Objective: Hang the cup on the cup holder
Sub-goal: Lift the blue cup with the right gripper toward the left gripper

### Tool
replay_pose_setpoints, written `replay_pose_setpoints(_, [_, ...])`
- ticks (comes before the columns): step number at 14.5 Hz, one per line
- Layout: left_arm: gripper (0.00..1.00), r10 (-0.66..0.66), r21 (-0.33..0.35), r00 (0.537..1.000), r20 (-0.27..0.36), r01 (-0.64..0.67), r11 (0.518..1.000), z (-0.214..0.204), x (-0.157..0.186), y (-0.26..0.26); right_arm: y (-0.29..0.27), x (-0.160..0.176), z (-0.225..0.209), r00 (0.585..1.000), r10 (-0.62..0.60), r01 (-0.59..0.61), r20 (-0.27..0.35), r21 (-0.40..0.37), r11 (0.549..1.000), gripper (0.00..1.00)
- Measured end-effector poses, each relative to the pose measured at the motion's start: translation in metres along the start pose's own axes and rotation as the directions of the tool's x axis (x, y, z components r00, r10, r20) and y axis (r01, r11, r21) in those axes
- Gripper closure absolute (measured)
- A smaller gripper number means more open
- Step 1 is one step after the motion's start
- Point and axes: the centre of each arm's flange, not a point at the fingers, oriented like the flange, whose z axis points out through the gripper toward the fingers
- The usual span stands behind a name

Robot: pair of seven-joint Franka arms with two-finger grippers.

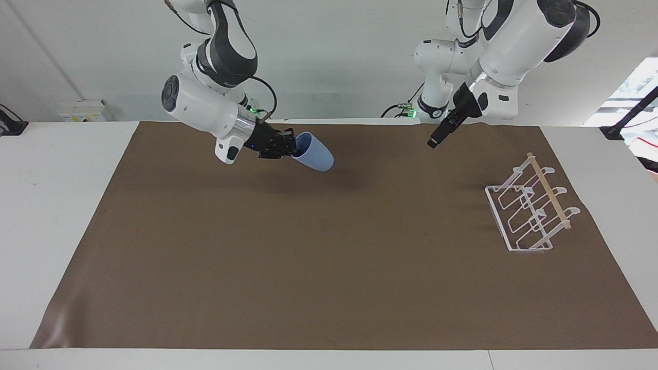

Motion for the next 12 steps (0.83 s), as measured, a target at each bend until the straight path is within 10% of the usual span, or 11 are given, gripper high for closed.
replay_pose_setpoints(8, [0.00,-0.282,-0.052,0.899,0.335,0.317,0.947,0.041,-0.079,0.032,-0.023,-0.005,0.023,0.999,0.037,-0.037,0.006,0.050,0.998,0.95])
replay_pose_setpoints(12, [0.00,-0.346,-0.045,0.866,0.361,0.386,0.921,0.087,-0.103,0.048,-0.036,-0.013,0.041,0.998,0.054,-0.055,0.026,0.045,0.997,0.95])
